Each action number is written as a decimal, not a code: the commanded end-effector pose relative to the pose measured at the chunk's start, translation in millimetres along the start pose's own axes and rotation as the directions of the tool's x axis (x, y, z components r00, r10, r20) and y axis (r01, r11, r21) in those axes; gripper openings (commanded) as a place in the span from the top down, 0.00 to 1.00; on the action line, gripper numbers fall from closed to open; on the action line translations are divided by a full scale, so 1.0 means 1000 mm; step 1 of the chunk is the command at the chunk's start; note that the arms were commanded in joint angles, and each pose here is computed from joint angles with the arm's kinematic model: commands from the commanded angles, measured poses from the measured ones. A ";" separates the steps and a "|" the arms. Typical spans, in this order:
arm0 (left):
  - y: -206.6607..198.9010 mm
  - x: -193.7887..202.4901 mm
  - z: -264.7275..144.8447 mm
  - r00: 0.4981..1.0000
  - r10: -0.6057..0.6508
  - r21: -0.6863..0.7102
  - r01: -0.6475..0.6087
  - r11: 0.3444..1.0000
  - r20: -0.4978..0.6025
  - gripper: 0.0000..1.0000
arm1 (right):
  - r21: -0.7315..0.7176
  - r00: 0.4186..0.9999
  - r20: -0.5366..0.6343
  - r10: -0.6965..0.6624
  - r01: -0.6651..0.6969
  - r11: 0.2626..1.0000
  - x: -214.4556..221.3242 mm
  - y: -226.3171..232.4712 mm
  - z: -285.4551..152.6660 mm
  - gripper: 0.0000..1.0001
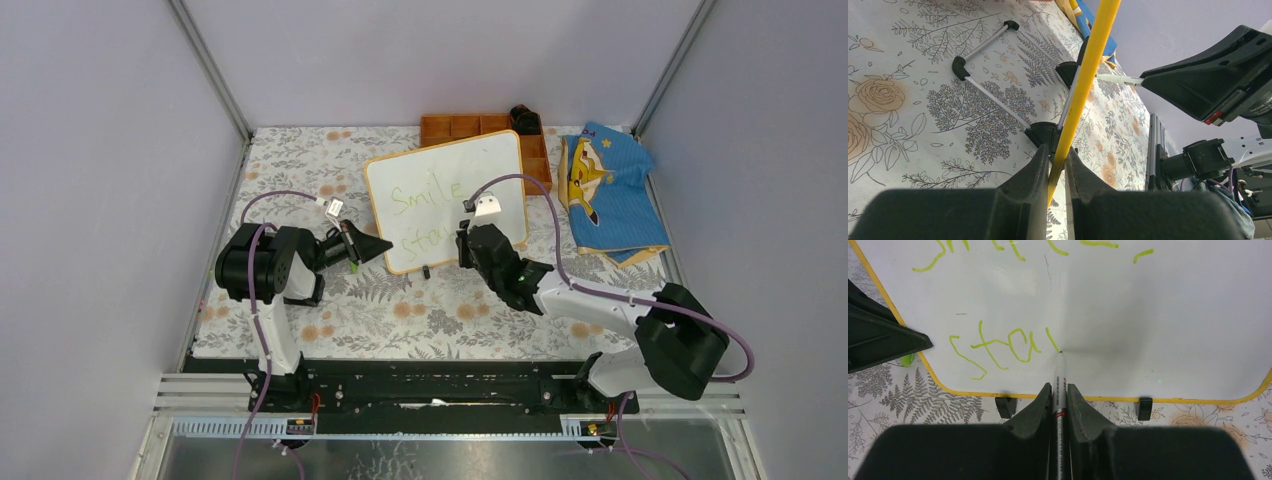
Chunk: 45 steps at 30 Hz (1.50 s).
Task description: Write a sentence on the whiteboard
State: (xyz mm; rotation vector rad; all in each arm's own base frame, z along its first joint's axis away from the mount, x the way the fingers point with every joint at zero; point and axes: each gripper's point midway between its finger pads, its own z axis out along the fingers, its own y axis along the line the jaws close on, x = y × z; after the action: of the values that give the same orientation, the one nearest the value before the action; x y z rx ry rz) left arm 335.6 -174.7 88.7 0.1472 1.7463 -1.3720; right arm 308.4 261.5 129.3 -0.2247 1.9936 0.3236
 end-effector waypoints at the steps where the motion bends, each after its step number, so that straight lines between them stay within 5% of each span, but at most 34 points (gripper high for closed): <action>1: 0.016 0.009 0.001 0.999 -0.047 -0.069 0.046 0.997 -0.015 1.00 | -0.002 0.992 0.113 0.050 -0.051 0.999 -0.045 -0.001 -0.011 1.00; 13: 0.016 0.009 0.001 0.999 -0.046 -0.068 0.045 0.997 -0.015 1.00 | 0.031 0.980 0.182 0.087 -0.094 0.995 -0.081 -0.012 -0.001 1.00; 45: 0.016 0.009 0.002 0.999 -0.049 -0.069 0.048 0.996 -0.016 1.00 | -0.038 0.994 -0.034 0.107 -0.109 0.993 0.014 -0.003 0.001 1.00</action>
State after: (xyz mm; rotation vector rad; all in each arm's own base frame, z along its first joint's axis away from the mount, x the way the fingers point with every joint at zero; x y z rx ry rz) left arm 338.1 -175.8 88.8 0.1478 1.7438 -1.3623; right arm 309.4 251.9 113.8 -0.1637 2.0437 0.3858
